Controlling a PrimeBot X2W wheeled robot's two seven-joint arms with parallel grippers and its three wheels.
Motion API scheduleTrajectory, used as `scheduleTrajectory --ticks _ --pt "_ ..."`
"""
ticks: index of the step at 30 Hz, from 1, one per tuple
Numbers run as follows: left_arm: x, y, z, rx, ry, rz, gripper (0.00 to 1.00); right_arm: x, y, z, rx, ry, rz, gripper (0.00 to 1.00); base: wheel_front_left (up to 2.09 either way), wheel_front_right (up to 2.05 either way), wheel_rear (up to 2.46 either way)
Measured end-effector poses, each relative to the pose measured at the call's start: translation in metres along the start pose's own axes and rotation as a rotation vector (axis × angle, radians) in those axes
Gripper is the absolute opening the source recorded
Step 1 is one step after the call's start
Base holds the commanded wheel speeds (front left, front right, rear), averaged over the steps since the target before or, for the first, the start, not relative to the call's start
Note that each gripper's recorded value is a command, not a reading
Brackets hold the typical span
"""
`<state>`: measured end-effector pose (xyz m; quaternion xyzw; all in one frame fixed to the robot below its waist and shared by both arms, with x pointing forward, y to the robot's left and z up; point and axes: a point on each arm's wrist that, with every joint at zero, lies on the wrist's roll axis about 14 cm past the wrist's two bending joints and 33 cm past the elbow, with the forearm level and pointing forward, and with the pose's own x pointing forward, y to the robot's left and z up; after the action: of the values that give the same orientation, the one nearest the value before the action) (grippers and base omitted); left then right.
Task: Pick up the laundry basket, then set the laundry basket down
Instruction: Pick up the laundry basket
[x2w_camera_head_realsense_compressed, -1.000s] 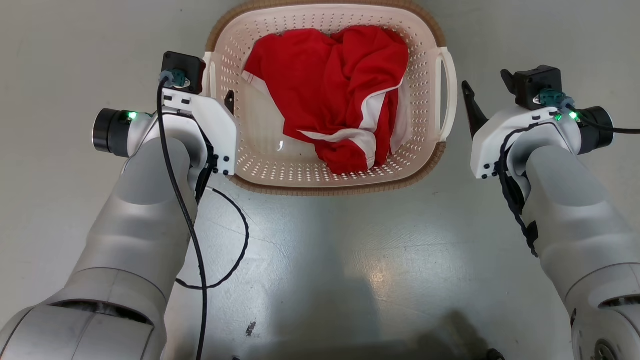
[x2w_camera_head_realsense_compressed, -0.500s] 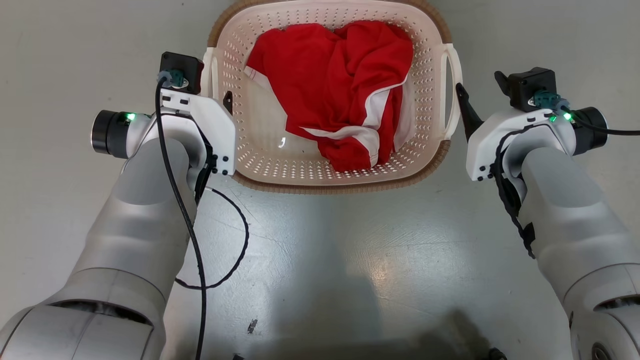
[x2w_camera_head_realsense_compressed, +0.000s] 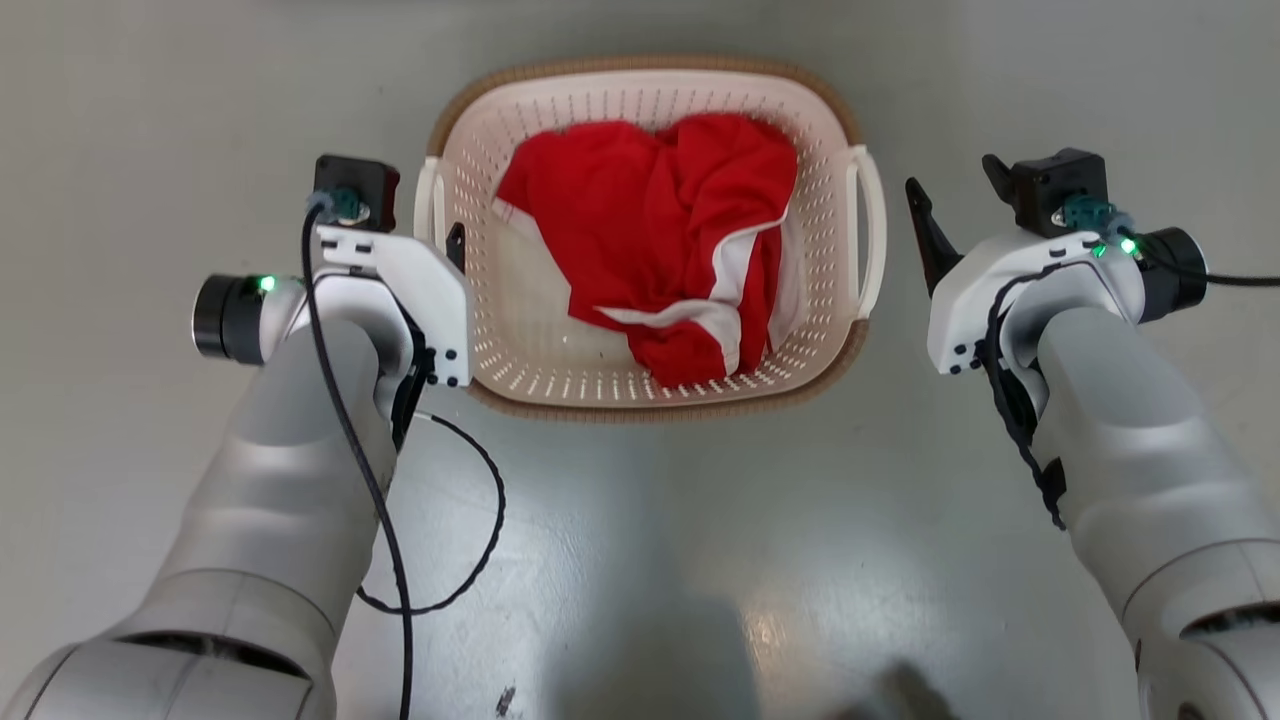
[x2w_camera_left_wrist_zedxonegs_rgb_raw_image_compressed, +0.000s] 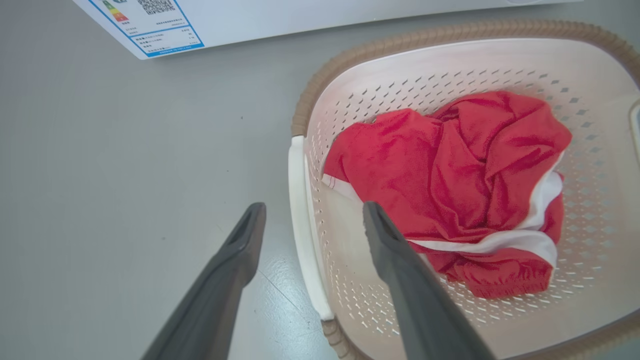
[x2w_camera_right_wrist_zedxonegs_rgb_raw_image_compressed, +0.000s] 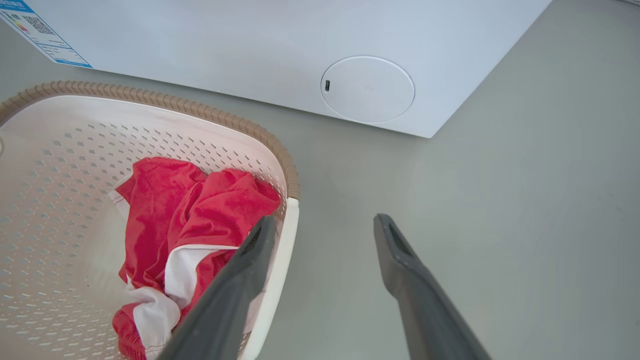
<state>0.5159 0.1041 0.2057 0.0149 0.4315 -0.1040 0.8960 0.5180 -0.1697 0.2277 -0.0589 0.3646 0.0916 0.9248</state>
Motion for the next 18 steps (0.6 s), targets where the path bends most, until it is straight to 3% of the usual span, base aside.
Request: scheduleTrajectory --ticks 8,18 --pt "-0.039 0.000 0.026 -0.087 -0.138 0.020 1.00 -0.037 -0.004 0.044 -0.014 -0.153 -0.025 1.00 0.00 0.00 0.00" --pt "-0.107 -0.003 0.044 -0.121 -0.284 0.028 1.00 -0.104 0.000 0.086 -0.041 -0.328 -0.049 1.00 0.00 0.00 0.00"
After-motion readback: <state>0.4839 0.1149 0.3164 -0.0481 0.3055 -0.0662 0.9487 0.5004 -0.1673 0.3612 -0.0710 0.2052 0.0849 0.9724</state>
